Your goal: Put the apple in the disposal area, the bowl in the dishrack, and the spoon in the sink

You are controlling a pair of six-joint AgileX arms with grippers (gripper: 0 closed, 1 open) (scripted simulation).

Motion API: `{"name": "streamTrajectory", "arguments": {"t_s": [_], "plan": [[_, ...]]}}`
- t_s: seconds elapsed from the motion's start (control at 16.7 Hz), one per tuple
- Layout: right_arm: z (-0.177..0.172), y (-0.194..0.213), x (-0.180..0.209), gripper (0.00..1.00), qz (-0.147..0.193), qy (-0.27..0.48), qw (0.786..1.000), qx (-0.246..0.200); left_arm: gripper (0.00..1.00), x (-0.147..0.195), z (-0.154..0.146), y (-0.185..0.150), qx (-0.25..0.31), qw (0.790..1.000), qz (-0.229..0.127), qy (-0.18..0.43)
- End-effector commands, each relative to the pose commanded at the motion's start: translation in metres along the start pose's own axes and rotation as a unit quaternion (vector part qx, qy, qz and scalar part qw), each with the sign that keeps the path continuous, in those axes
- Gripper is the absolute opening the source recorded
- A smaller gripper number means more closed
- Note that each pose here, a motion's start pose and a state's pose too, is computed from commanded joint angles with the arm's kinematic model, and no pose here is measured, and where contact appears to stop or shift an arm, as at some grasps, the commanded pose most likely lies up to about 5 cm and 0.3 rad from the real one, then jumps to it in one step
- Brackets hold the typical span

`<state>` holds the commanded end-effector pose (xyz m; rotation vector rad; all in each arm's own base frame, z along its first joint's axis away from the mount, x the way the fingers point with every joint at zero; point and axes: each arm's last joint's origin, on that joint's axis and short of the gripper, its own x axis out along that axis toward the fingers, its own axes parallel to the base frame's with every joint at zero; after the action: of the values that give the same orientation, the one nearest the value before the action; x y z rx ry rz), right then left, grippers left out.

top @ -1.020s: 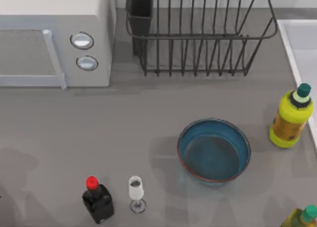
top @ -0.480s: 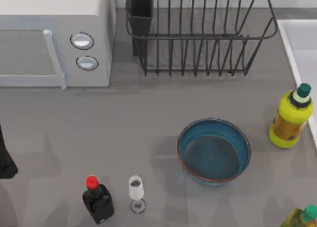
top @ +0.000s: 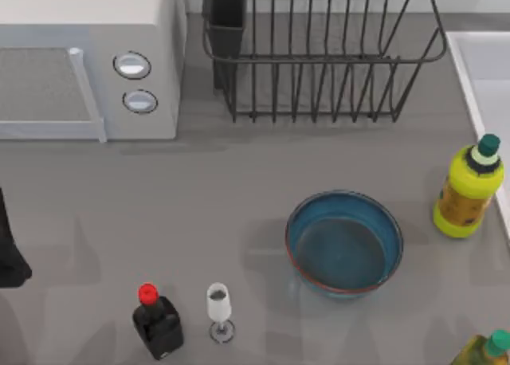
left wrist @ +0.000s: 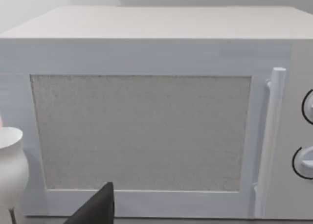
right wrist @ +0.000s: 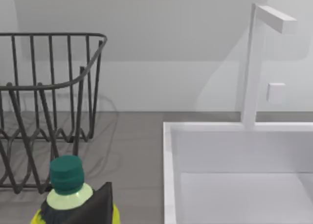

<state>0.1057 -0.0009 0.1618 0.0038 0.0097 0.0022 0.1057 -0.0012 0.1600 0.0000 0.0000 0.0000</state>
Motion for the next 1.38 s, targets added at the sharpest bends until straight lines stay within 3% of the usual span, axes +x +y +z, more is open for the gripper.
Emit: {"name": "streamTrajectory", "arguments": {"t_s": [0.3, 0.54, 0.72, 0.96, 1.2, 1.38], "plan": [[0.035, 0.007, 0.005, 1.00, 0.026, 0.092, 0.995, 0.032, 1.00, 0.000, 0.000, 0.000, 0.000, 1.000, 0.000, 0.000], [0.076, 0.023, 0.032, 1.00, 0.054, 0.246, 0.966, 0.061, 1.00, 0.000, 0.000, 0.000, 0.000, 1.000, 0.000, 0.000], [0.095, 0.046, 0.072, 1.00, 0.061, 0.388, 0.917, 0.069, 1.00, 0.000, 0.000, 0.000, 0.000, 1.000, 0.000, 0.000], [0.095, 0.089, 0.130, 1.00, 0.048, 0.551, 0.831, 0.056, 1.00, 0.000, 0.000, 0.000, 0.000, 1.000, 0.000, 0.000], [0.085, 0.134, 0.168, 1.00, 0.024, 0.649, 0.760, 0.030, 1.00, 0.000, 0.000, 0.000, 0.000, 1.000, 0.000, 0.000], [0.074, 0.159, 0.186, 1.00, 0.005, 0.689, 0.725, 0.012, 1.00, 0.000, 0.000, 0.000, 0.000, 1.000, 0.000, 0.000]]}}
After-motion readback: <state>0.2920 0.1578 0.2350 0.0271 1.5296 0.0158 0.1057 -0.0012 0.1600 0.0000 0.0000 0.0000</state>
